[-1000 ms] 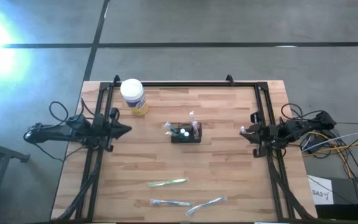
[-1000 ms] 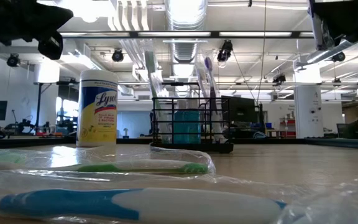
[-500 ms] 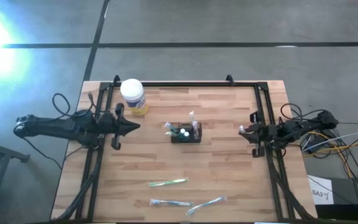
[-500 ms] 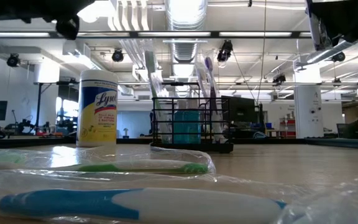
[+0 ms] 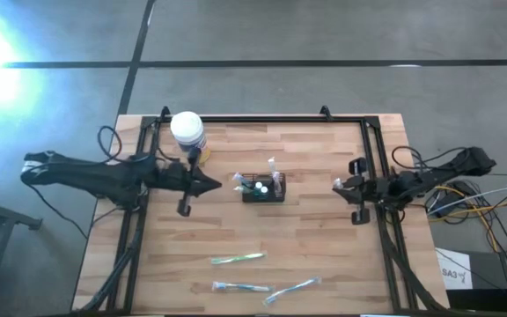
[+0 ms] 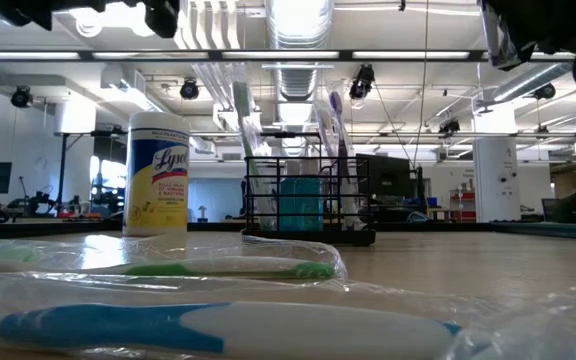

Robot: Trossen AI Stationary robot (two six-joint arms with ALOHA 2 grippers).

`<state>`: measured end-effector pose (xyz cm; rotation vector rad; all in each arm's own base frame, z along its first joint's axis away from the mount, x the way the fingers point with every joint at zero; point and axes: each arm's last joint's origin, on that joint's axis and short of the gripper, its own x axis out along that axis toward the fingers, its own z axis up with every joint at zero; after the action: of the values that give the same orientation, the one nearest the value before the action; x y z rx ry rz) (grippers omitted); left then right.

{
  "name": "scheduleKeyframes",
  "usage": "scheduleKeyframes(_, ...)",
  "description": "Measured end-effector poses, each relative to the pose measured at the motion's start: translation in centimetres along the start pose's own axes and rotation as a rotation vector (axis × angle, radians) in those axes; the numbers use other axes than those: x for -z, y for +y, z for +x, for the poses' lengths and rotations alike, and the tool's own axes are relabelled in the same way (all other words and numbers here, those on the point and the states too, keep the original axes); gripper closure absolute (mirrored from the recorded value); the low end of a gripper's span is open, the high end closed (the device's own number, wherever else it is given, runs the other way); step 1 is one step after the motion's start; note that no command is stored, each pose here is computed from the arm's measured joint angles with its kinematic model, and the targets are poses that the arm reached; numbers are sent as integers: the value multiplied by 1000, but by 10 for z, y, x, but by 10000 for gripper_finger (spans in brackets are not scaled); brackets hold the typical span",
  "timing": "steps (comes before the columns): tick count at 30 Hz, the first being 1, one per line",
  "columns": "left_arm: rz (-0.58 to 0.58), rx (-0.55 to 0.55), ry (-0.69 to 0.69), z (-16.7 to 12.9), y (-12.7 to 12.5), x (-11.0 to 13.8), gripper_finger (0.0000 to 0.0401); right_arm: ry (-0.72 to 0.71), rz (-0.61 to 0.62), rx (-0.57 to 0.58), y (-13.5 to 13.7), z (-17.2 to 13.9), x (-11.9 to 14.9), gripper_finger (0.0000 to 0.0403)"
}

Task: Pick & Place toothbrushing station
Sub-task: Put the purple toothbrush into the black wire organizer

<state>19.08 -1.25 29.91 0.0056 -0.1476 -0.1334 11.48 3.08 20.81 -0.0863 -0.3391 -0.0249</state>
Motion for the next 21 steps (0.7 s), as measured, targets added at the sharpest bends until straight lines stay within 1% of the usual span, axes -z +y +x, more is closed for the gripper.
scheduleKeyframes(7,18,2,64,38,3,0,381,76,-7,-33,9,29,-8,380)
scheduleKeyframes(12,21,2,74,64,5,-6,372,54,-10,-29,17,52,-8,380)
scheduleKeyframes(16,46,10,89,83,7,-6,347,64,-15,-29,23,71,-8,380)
scheduleKeyframes(18,69,19,95,91,7,-5,329,76,-19,-31,27,82,-9,380)
scheduleKeyframes(21,72,25,113,101,7,1,299,100,-29,-37,33,97,-7,380)
